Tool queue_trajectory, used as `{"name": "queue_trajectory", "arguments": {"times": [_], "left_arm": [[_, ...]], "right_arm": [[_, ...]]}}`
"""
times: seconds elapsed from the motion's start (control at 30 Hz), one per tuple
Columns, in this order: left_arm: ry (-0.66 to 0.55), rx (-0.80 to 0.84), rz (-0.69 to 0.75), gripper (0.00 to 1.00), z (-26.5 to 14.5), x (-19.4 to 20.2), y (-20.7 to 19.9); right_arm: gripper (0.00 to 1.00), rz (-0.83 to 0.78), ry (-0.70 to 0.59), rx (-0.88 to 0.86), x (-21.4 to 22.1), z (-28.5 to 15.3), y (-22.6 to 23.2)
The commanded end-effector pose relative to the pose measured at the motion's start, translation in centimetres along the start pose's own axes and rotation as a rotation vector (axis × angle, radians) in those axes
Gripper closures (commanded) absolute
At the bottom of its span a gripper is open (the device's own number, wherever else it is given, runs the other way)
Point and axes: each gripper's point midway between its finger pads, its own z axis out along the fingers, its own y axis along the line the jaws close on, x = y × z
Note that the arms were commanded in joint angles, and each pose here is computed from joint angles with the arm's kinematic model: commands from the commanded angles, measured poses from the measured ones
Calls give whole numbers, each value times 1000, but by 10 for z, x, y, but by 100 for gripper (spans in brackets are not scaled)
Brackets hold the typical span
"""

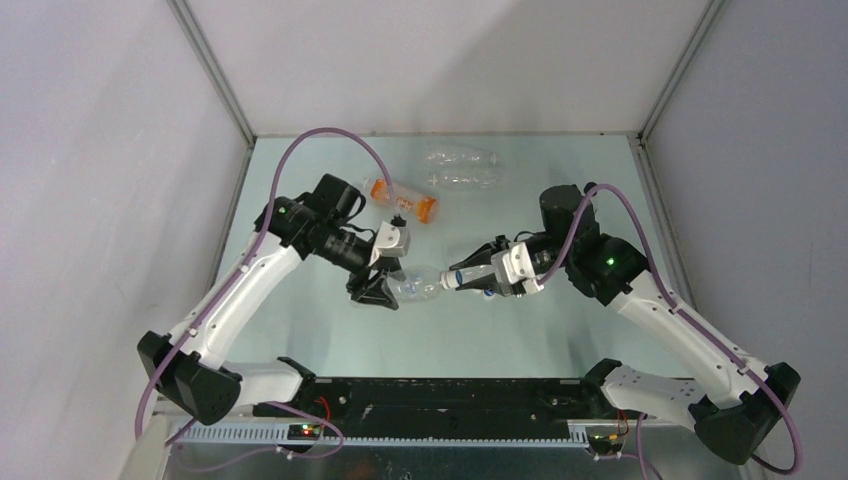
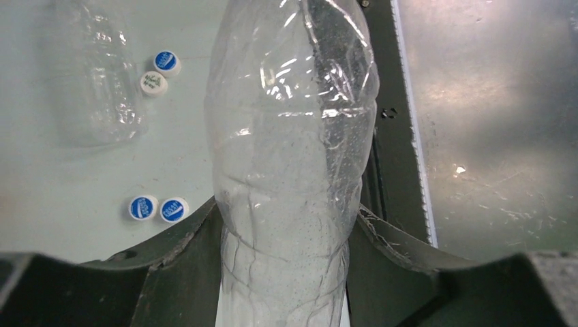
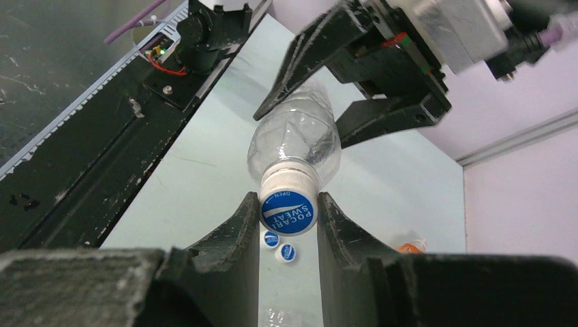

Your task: Screw on the bottle caps

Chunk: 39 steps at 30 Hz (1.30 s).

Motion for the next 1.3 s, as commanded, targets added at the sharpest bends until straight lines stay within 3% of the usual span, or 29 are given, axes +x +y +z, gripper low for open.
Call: {"name": "queue_trajectory", "arguments": {"times": [0.0, 0.13, 0.27, 0.5, 0.63, 0.67, 0.7, 0.77, 1.0, 1.27], "left_arm": [[-209, -120, 184, 93, -3, -58, 7], [-307, -414, 309, 93, -24, -80, 36], [-317, -671, 380, 91, -44, -81, 53], [-317, -932, 532, 88, -51, -95, 66], [-410, -1210, 622, 90, -66, -118, 68], [-350, -1250, 642, 90, -55, -108, 71], [-391, -1295, 646, 91, -60, -115, 69], [-345, -1309, 620, 93, -48, -108, 76], [-293, -1204, 504, 97, -29, -79, 85], [-178, -910, 386, 98, -6, -30, 79]], "right_arm": [[100, 146, 7, 22, 3, 12, -7], [100, 362, 40, 119, 4, 13, -16], [100, 592, 64, 231, 6, 15, -22], [100, 1114, 41, 538, 16, 13, -43], [100, 1446, 36, 708, 32, 11, -49], [100, 1500, 25, 763, 31, 7, -56], [100, 1551, 69, 788, 38, 7, -53], [99, 1614, 101, 856, 49, 2, -53], [82, 1500, 71, 932, 38, -20, -64], [46, 1132, 25, 749, -3, -28, -73]]}}
